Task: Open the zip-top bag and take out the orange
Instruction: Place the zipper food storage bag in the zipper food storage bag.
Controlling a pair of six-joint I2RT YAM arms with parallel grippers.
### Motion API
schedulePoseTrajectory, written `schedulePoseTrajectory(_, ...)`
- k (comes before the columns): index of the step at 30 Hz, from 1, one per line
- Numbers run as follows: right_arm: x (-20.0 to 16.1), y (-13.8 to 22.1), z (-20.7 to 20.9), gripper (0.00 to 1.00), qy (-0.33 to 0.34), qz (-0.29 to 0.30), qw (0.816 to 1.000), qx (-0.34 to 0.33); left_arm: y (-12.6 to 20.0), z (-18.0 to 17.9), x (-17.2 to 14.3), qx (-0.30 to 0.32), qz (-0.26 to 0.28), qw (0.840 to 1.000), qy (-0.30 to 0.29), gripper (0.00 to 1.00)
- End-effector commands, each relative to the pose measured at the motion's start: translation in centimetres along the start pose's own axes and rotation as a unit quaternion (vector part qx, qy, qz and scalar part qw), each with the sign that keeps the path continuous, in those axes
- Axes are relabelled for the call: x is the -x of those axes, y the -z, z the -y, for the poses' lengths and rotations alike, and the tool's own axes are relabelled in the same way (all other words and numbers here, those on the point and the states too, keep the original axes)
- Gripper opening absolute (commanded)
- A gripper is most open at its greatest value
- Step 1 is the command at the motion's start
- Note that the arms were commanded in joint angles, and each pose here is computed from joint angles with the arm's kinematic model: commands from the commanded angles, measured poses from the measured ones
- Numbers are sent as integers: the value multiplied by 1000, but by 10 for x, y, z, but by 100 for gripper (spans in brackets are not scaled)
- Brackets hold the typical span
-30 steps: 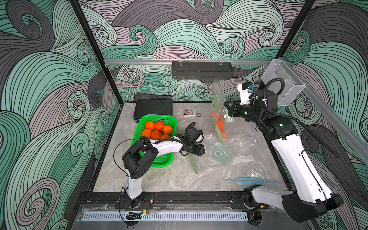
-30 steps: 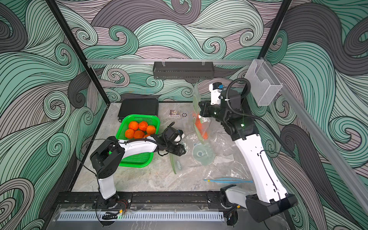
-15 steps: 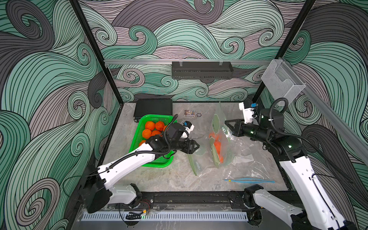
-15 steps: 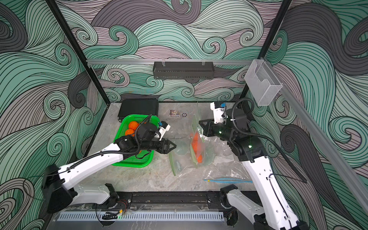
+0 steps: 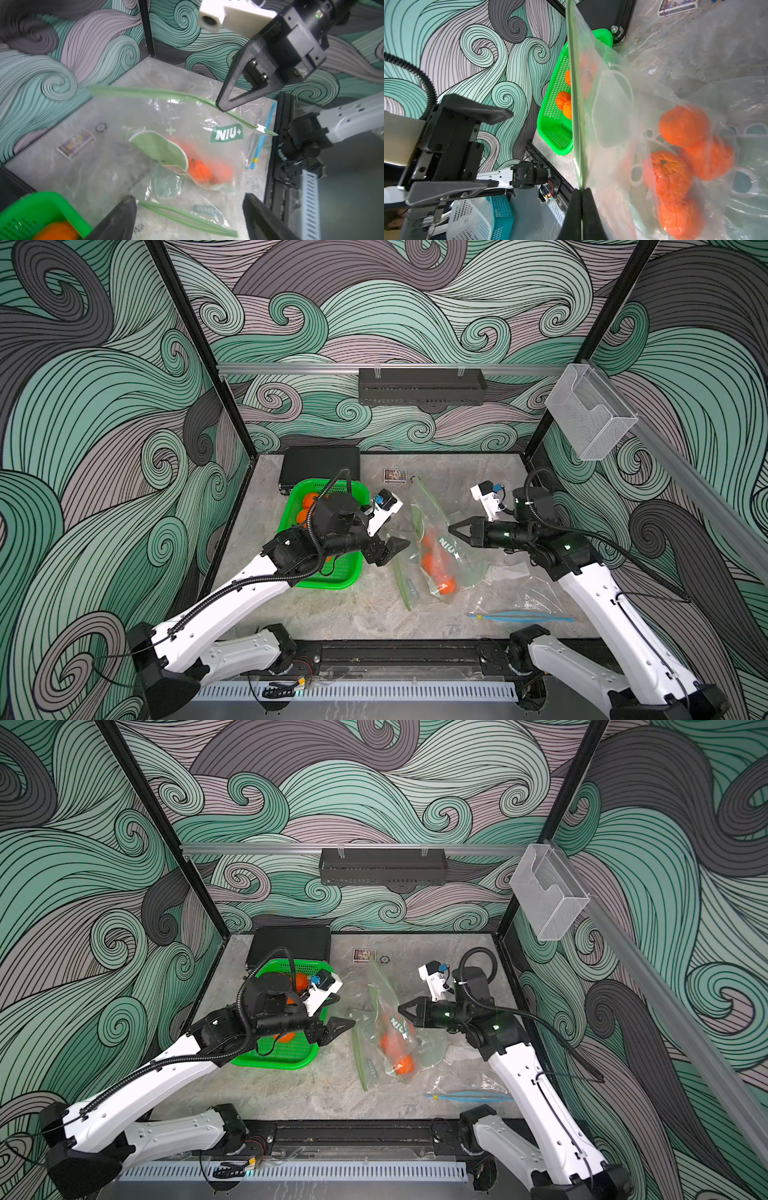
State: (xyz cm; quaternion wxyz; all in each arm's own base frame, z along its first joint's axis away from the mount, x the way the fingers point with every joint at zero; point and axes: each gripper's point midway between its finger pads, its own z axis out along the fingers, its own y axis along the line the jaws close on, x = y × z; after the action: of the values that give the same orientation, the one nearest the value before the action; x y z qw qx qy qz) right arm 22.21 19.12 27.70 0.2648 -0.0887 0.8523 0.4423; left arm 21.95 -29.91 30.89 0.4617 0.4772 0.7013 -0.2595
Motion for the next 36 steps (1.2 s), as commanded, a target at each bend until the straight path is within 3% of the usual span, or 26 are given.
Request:
schedulePoseTrajectory(1, -5, 2, -20, 0, -2, -13, 998, 54, -9, 11, 28, -49, 31, 974, -220, 85)
schedulePoseTrajectory(4, -8, 5, -25, 0, 4, -17, 998, 65, -20, 16, 35, -67, 25, 945, -320, 93)
schedulePoseTrajectory(6, -11, 6, -27, 0, 5, -20, 997, 68, -25, 11, 44, -59, 17, 933, -355, 95)
schedulePoseTrajectory(10, -15, 7, -30, 0, 9, -27, 997, 76, -36, 12, 46, -71, -1, 910, -408, 96)
schedulePoseTrajectory(14, -23, 4, -33, 0, 16, -42, 996, 80, -61, 24, 27, -109, -38, 885, -450, 95)
schedulePoseTrajectory(18, -25, 3, -34, 0, 19, -46, 996, 81, -82, 36, 9, -126, -58, 876, -462, 89)
schedulePoseTrajectory(21, -25, 4, -34, 0, 21, -44, 996, 79, -89, 35, 3, -121, -73, 879, -456, 76)
schedulePoseTrajectory(24, -25, 4, -32, 1, 24, -40, 996, 74, -90, 31, 5, -101, -68, 889, -442, 27)
schedulePoseTrajectory(25, -23, 6, -31, 4, 28, -34, 997, 68, -89, 31, 4, -97, -66, 889, -442, 16)
schedulePoseTrajectory(29, -10, 16, -23, 38, 50, 13, 998, 25, -83, 30, 1, -85, -62, 895, -433, 2)
schedulePoseTrajectory(33, 2, 39, -26, 54, 120, 89, 989, -6, -78, 21, 1, -62, -76, 910, -403, 0)
schedulePoseTrajectory(36, 1, 60, -42, 64, 217, 152, 964, 8, -76, 13, -2, -57, -96, 924, -365, 0)
